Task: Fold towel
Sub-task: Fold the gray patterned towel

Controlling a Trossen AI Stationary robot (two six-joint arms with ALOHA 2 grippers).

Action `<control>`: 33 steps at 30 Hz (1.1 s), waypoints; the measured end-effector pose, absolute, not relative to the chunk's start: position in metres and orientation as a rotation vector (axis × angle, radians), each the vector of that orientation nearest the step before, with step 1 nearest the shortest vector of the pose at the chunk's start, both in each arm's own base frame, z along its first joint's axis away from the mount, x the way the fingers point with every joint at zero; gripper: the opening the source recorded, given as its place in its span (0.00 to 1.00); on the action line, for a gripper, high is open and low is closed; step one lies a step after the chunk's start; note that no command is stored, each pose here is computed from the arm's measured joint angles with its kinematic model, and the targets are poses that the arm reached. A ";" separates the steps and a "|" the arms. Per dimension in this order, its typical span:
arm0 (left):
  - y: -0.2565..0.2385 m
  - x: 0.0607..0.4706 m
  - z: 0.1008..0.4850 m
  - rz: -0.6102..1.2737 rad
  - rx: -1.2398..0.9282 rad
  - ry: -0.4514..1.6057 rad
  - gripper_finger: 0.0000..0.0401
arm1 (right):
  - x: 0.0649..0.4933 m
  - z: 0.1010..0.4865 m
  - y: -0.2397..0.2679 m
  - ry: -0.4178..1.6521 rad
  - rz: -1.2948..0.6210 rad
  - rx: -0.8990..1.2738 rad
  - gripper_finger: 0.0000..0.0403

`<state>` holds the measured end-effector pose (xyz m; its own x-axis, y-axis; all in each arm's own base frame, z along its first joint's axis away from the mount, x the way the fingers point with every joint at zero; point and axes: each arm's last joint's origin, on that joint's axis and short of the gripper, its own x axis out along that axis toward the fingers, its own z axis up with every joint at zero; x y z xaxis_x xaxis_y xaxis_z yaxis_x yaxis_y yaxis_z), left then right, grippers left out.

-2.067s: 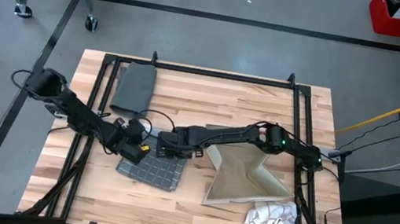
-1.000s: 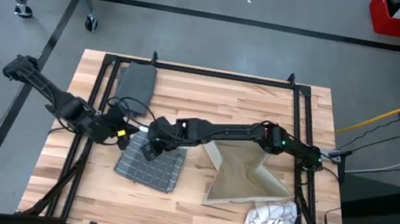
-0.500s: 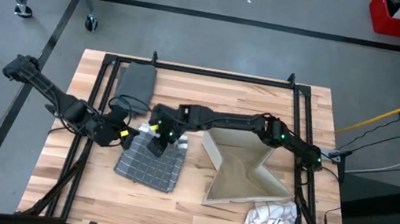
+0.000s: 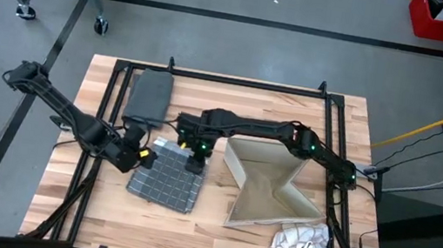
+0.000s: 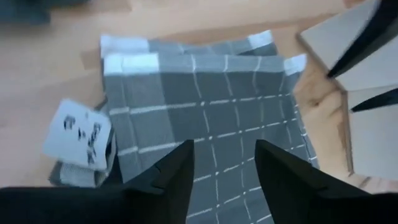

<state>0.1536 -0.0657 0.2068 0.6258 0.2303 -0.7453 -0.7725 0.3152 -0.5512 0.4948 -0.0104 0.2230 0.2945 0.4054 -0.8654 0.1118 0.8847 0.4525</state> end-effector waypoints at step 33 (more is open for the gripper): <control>-0.078 0.154 0.231 0.122 -0.908 0.792 0.34 | 0.485 0.301 0.003 1.025 0.152 0.540 0.42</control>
<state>0.1539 -0.0776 0.2310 0.7165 -0.2231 -0.6609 -0.4122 0.6289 -0.6592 0.4854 0.0031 0.3014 0.5215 0.3665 -0.7705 0.1265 0.8598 0.4947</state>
